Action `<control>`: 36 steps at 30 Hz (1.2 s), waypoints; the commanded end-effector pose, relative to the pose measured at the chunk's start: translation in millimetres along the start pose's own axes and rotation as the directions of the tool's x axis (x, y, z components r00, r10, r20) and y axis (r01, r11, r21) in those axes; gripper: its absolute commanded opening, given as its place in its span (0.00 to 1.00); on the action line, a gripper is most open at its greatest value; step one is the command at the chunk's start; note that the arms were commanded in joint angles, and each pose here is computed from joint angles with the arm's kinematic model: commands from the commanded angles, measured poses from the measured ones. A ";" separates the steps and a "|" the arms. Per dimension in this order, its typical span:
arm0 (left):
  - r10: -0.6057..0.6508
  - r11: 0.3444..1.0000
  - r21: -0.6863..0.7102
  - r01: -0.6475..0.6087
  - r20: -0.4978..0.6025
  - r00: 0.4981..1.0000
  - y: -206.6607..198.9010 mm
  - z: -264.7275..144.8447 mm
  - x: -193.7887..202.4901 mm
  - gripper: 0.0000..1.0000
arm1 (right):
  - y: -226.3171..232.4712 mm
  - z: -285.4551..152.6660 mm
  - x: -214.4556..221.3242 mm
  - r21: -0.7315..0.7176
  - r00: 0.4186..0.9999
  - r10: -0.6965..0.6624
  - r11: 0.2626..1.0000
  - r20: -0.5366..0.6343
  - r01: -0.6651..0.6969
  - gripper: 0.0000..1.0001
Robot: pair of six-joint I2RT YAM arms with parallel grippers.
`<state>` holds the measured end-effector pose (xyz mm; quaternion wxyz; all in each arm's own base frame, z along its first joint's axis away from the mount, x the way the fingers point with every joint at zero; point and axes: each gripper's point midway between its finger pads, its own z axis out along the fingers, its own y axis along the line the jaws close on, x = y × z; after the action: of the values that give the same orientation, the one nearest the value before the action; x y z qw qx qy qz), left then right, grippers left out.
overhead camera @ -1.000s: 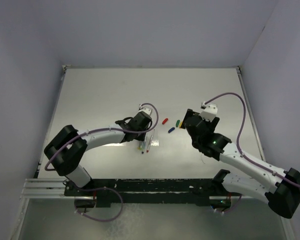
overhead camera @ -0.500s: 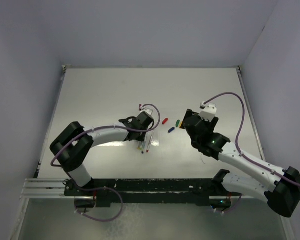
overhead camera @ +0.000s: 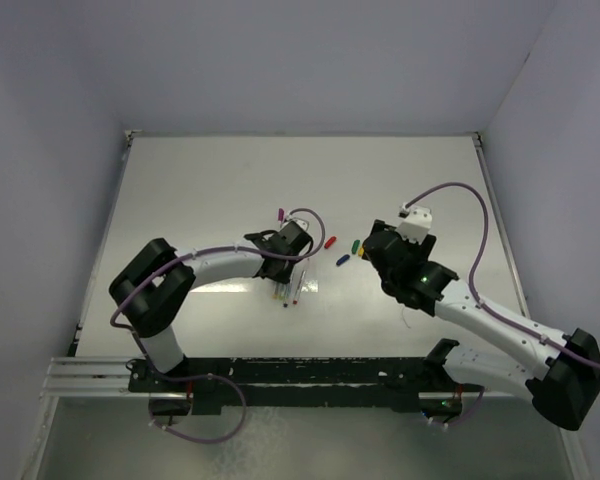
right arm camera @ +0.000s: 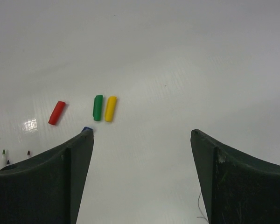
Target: Insert the pens into the pen caps
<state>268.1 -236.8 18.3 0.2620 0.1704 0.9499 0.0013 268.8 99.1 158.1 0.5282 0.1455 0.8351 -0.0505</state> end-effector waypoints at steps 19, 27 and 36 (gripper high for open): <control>0.004 0.998 0.061 0.006 -0.152 0.988 2.7 14.8 21.0 0.34 | -0.3 -8.2 -13.9 0.013 0.998 0.060 0.998 -0.008 -0.060 0.84; 0.028 0.999 0.040 -0.020 -0.221 0.975 5.0 23.2 34.3 0.30 | 1.3 -7.9 -14.3 0.013 0.998 0.061 0.998 -0.011 -0.061 0.84; 0.028 1.000 0.004 -0.028 -0.271 0.962 15.9 12.8 48.7 0.30 | 0.1 -9.3 -16.5 0.010 0.998 0.070 0.997 -0.005 -0.070 0.84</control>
<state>277.9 -246.6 14.2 0.2181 0.1707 0.9603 -0.0333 262.3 98.6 157.9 0.5104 0.1534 0.8448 -0.0469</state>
